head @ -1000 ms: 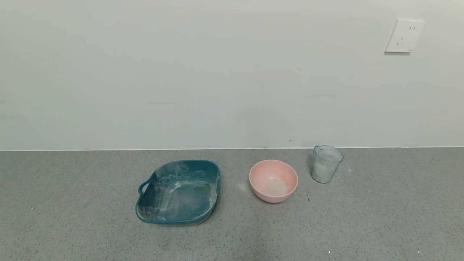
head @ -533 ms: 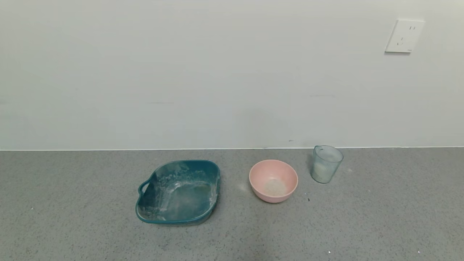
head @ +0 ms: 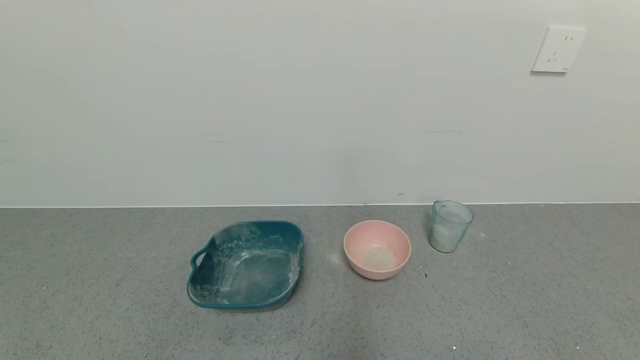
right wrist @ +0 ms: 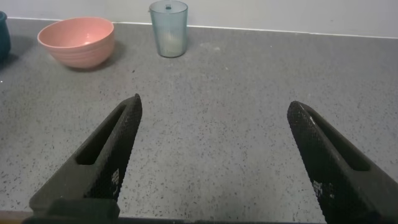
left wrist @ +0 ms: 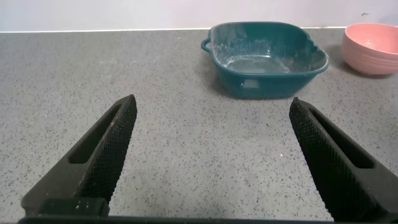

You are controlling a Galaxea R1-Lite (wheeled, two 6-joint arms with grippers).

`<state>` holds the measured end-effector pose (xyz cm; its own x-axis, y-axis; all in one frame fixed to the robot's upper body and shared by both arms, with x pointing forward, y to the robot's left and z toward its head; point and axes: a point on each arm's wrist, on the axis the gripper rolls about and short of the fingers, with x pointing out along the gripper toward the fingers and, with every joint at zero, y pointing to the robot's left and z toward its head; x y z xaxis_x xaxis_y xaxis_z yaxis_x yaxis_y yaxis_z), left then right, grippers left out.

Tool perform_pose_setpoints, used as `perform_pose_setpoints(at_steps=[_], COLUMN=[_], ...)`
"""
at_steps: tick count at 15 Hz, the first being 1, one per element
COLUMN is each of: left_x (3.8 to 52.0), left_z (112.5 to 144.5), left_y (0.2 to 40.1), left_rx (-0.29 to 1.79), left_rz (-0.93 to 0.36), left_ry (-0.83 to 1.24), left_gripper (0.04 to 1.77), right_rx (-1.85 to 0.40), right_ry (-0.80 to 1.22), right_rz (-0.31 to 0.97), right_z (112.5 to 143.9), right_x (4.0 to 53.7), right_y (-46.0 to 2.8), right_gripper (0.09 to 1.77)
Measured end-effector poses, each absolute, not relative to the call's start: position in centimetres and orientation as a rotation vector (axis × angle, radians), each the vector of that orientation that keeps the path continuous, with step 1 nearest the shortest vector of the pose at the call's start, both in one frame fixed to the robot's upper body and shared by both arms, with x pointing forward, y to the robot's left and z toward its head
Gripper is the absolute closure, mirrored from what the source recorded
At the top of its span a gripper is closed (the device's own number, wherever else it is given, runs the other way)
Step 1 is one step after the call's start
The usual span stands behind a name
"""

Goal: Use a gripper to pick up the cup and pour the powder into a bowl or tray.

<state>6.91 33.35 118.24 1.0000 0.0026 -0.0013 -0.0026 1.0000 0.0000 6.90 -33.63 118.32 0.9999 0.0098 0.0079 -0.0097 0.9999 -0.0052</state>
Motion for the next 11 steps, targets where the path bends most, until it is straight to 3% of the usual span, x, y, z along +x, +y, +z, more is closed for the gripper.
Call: perform_pose_setpoints(at_steps=[11], left_x=[6.91], left_z=[118.25], left_y=[33.35], left_rx=[0.000], left_rz=[0.003], left_ry=[0.000], left_gripper=[0.05], right_rx=[-0.008], right_ry=[-0.004], right_rz=[0.010], right_z=[118.27], right_x=[6.90], right_y=[-33.63], right_gripper=[0.16])
